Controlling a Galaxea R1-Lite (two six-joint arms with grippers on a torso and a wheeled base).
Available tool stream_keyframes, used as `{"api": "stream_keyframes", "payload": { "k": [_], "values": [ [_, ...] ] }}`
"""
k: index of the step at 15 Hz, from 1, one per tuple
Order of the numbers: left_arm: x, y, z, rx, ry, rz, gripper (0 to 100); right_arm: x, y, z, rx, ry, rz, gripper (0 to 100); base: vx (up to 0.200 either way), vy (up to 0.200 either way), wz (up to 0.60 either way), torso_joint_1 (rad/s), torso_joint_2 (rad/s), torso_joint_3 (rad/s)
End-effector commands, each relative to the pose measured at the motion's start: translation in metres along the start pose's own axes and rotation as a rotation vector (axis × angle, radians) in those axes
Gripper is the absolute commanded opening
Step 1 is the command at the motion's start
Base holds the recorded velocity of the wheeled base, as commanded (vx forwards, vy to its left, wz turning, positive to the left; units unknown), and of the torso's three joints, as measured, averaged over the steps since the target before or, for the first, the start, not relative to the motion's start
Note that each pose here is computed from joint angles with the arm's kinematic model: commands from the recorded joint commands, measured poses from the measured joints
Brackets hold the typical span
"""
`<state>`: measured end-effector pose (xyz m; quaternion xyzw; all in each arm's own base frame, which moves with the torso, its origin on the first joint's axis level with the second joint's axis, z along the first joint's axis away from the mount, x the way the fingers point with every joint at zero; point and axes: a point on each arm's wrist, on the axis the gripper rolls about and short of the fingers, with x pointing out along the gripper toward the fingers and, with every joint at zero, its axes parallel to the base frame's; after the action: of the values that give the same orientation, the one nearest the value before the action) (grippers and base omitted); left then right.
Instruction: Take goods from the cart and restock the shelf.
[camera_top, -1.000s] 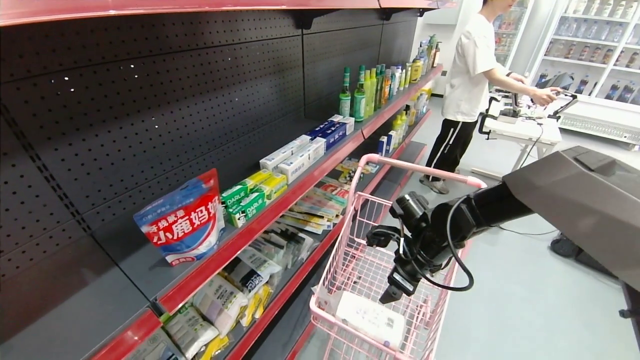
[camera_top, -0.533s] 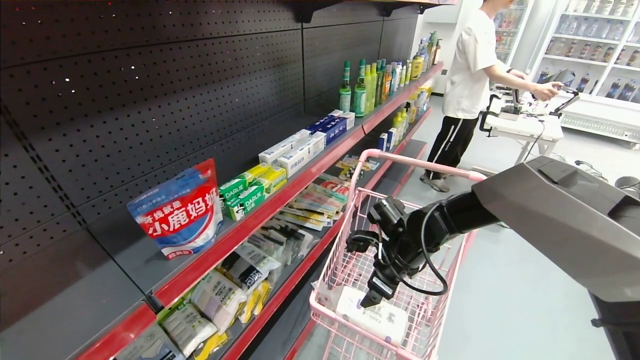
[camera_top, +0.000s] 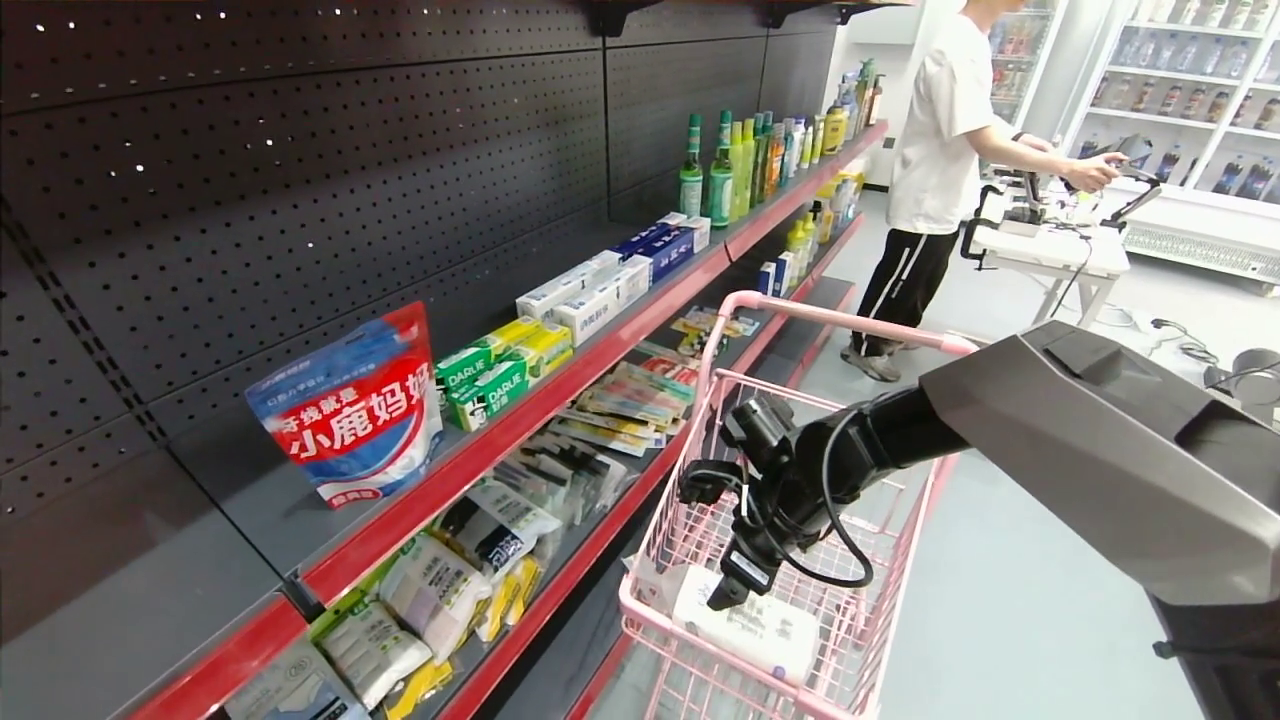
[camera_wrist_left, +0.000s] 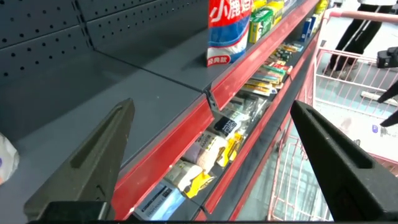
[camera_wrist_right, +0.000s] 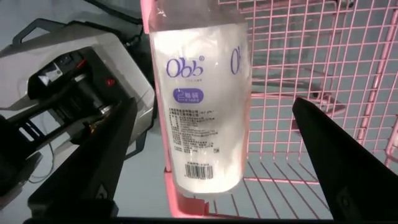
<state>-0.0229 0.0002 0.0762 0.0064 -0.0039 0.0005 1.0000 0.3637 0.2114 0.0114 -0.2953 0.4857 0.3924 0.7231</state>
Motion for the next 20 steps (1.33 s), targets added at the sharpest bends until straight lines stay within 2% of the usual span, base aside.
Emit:
{"api": "stream_keyframes", "payload": {
  "k": [1, 6, 20],
  "values": [
    [0.000, 0.000, 0.000, 0.001, 0.002, 0.001, 100, 0.004, -0.001, 0.001, -0.001, 0.003, 0.002, 100, 0.000, 0.000, 0.00, -0.134, 0.31, 0.173],
    [0.000, 0.000, 0.000, 0.001, 0.002, 0.001, 100, 0.012, -0.003, 0.006, -0.017, -0.005, -0.001, 100, 0.000, 0.000, 0.00, -0.097, 0.23, 0.124],
    [0.000, 0.000, 0.000, 0.003, 0.002, 0.001, 100, 0.041, 0.004, 0.007, -0.028, 0.028, 0.029, 100, 0.000, 0.000, 0.00, 0.000, 0.00, 0.000]
  ]
}}
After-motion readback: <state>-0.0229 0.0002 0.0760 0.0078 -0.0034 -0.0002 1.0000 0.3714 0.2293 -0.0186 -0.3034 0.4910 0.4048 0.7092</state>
